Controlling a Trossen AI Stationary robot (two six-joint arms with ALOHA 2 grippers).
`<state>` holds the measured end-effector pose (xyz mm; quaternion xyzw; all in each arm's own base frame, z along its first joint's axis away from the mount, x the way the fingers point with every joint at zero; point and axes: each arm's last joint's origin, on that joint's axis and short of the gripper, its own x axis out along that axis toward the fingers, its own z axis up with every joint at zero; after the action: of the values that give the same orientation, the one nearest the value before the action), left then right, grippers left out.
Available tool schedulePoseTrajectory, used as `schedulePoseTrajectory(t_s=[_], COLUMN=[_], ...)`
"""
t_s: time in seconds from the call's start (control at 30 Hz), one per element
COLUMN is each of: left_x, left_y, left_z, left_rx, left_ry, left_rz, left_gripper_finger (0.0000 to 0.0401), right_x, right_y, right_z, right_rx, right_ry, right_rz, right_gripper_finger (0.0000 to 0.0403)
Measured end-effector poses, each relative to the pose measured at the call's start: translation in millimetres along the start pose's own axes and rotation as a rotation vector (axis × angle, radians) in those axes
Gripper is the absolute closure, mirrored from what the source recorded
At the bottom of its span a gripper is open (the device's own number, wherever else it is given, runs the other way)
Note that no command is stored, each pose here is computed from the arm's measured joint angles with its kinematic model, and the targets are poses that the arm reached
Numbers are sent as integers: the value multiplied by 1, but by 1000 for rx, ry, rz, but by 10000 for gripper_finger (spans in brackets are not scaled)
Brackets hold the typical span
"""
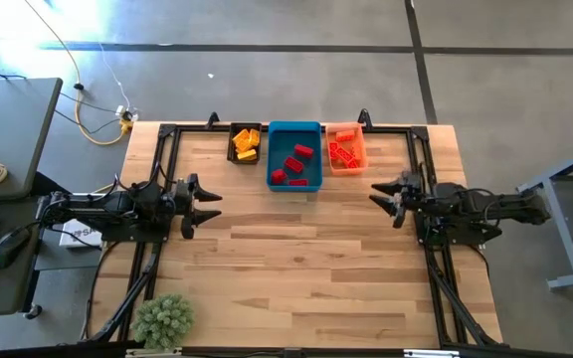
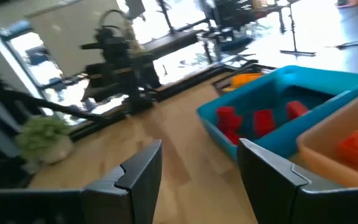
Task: Sort & place blocks by color
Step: Return to Home Position
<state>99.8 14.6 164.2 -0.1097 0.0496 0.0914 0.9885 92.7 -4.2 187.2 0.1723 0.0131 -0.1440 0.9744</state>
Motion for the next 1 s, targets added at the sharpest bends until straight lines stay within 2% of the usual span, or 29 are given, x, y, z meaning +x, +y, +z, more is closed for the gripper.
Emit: schedulePoseTrajectory(t_s=[0.17,0.27,0.4,1.0], left_x=[0,0,0,0], left_y=[0,0,0,0], left_z=[0,0,0,0], left_rx=[-1,1,1,1], left_ry=[0,0,0,0], left_rz=[0,0,0,0], left_gripper_finger=[188,188,188,188], right_x=[3,4,5,5], right_y=[-2,0,2,2], right_z=[-14,-16,-20,-20], right_rx=[30,6,4,-4], right_ry=[-31,-52,-17,-12], right_rz=[98,184,260,261], right_gripper_finger=[208,208,208,208])
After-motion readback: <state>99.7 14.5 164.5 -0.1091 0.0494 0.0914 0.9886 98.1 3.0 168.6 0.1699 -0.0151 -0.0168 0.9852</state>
